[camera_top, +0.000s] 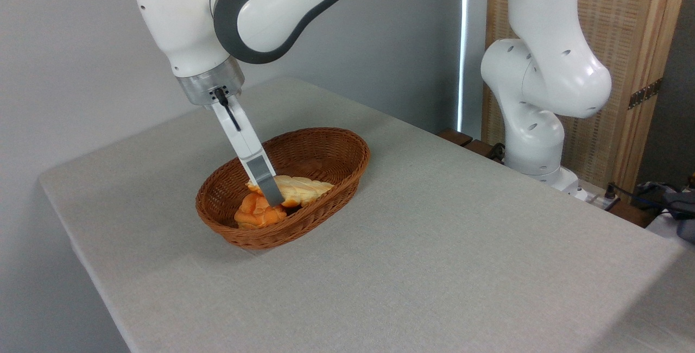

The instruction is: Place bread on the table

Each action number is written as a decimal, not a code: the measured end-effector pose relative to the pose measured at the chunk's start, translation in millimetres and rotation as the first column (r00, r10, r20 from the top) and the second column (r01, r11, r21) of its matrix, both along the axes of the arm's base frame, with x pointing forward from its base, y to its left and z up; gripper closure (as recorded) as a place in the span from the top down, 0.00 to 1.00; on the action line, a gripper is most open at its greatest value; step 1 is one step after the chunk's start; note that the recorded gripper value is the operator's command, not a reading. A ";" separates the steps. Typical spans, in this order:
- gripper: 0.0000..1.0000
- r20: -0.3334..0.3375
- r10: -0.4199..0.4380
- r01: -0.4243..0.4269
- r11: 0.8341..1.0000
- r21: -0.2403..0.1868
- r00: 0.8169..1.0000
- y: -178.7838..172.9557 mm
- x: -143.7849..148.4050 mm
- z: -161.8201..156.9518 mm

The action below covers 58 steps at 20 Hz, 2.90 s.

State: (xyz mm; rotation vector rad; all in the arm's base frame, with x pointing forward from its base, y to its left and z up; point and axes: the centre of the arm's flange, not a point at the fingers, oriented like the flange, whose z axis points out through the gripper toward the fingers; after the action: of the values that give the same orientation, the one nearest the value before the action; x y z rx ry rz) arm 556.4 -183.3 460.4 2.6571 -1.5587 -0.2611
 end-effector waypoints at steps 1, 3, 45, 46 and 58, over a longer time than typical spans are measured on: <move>0.36 0.000 0.000 0.000 1.000 0.000 1.000 0.0 0.0 0.0; 0.36 0.000 0.000 0.000 1.000 0.000 1.000 0.0 0.0 0.0; 1.00 0.184 0.284 -0.289 0.957 0.002 0.941 161.4 7.9 99.2; 1.00 0.184 0.284 -0.289 0.957 0.002 0.941 161.4 8.0 99.5; 1.00 0.250 0.285 -0.280 0.958 -0.053 0.925 152.9 -9.6 144.0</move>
State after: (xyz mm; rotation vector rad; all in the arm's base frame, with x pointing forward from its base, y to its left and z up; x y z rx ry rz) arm 546.8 -30.4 604.4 2.9498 -1.1933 0.1128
